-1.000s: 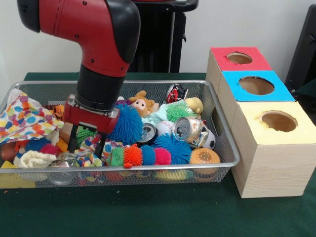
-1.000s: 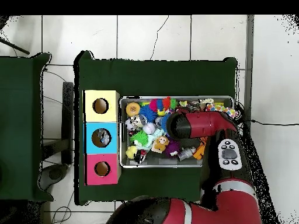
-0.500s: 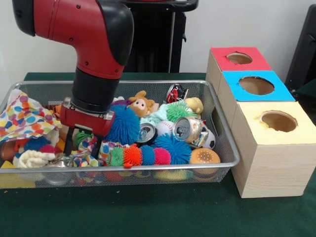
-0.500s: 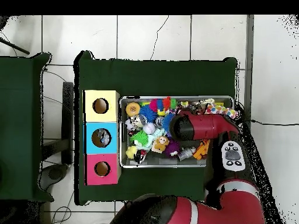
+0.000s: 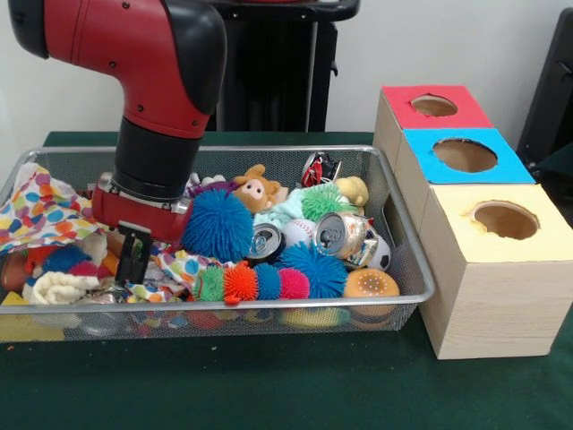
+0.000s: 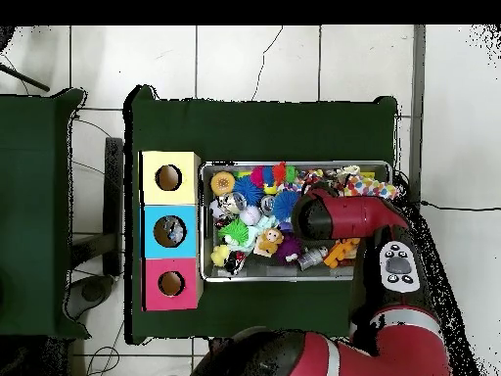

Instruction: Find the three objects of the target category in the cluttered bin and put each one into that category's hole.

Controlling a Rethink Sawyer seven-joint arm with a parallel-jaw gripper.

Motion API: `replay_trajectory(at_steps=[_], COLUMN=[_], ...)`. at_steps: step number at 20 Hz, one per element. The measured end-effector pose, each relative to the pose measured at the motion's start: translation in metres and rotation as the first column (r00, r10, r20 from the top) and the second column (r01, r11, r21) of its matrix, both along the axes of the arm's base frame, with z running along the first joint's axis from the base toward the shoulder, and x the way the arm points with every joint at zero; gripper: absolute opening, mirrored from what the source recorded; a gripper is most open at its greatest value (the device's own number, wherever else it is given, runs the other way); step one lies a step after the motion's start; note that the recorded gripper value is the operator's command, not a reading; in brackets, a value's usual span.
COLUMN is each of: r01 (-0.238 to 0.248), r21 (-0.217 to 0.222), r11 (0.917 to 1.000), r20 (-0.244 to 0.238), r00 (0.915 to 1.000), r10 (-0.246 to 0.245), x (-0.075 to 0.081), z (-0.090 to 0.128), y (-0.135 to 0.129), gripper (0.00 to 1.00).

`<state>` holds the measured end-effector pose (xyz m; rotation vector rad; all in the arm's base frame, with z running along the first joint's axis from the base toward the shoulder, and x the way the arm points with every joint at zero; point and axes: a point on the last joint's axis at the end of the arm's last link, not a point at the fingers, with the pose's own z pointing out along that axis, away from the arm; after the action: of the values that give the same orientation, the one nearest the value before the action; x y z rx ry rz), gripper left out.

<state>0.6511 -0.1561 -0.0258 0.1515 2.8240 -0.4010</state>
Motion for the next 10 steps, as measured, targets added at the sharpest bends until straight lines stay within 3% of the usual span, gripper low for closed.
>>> replay_trajectory(at_steps=[7, 10], r01=[-0.012, -0.032], r21=[-0.012, -0.03], r11=[0.9999, 0.9991], r20=[-0.001, -0.014], r00=[0.9999, 0.9994], r10=[0.012, 0.031], x=[-0.002, -0.002], z=[0.001, 0.006], y=[0.003, 0.017], gripper=[0.0, 0.0])
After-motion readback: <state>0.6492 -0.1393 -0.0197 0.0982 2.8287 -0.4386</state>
